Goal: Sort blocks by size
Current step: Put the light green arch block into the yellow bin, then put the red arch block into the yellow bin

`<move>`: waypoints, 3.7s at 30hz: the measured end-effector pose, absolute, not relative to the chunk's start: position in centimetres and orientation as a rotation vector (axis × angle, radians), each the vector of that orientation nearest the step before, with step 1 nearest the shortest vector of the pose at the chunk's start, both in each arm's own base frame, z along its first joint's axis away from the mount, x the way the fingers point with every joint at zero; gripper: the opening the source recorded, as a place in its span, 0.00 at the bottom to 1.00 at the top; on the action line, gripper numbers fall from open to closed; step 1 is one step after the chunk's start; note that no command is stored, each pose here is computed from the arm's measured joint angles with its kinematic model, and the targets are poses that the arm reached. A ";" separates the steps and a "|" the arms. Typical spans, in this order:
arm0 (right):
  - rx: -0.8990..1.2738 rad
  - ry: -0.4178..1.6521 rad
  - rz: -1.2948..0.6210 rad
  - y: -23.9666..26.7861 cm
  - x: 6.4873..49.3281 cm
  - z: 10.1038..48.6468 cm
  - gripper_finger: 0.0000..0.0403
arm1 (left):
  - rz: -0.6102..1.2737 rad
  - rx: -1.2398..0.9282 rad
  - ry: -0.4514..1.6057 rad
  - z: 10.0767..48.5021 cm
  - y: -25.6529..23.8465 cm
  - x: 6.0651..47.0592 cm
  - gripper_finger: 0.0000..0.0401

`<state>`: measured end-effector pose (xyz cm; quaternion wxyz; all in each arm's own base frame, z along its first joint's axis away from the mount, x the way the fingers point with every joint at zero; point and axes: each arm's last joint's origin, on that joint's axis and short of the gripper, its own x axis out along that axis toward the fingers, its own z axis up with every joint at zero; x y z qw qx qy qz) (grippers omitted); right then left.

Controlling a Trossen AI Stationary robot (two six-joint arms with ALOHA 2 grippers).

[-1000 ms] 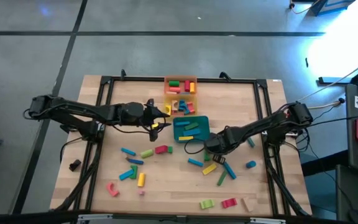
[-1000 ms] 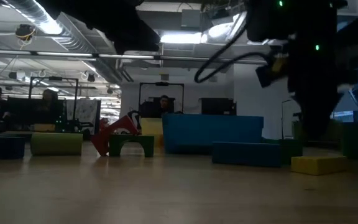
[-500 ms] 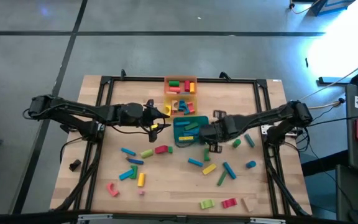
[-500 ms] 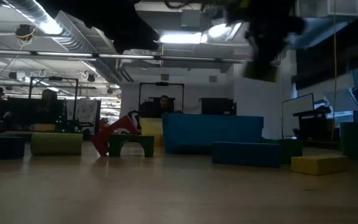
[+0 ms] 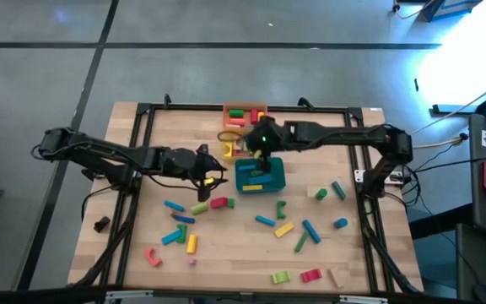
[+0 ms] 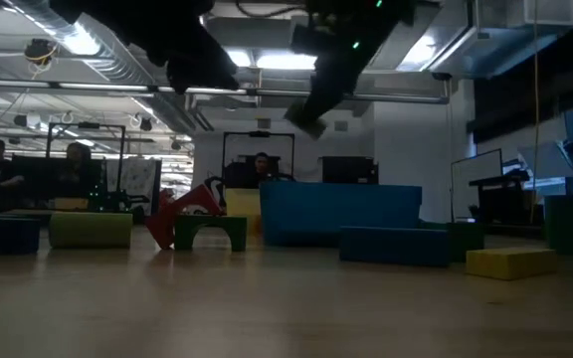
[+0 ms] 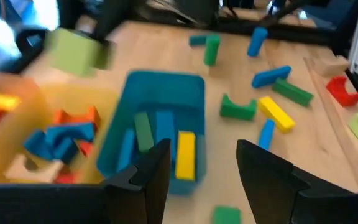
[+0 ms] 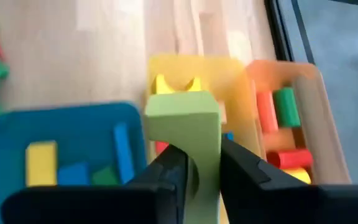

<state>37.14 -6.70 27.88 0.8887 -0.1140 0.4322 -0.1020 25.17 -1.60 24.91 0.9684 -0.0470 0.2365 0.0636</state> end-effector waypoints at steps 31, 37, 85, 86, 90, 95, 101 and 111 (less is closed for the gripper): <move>-0.301 0.955 -0.374 -10.6 35.3 28.7 0.24 | 0.103 -0.129 0.879 18.6 -4.3 25.8 0.41; -0.300 0.956 -0.373 -10.6 35.3 28.7 0.24 | 0.103 -0.128 0.879 18.6 -4.3 25.8 0.41; -0.291 1.041 -0.343 -10.4 34.7 28.2 0.24 | 0.029 -0.117 0.850 17.4 -4.9 27.3 0.41; -0.291 1.044 -0.342 -10.4 34.7 28.2 0.24 | 0.029 -0.119 0.840 17.4 -4.9 27.4 0.41; -0.291 1.053 -0.339 -10.3 34.6 28.1 0.24 | 0.036 -0.110 0.852 17.0 -4.9 27.5 0.41; -0.291 1.053 -0.339 -10.3 34.6 28.1 0.24 | 0.042 -0.104 0.875 15.9 -5.0 28.0 0.41; -0.291 1.053 -0.339 -10.3 34.6 28.1 0.24 | 0.031 -0.078 0.873 15.0 -5.1 28.6 0.41; -0.256 1.114 -0.341 -9.7 32.4 29.6 0.24 | 0.045 -0.066 0.884 14.5 -4.4 28.8 0.29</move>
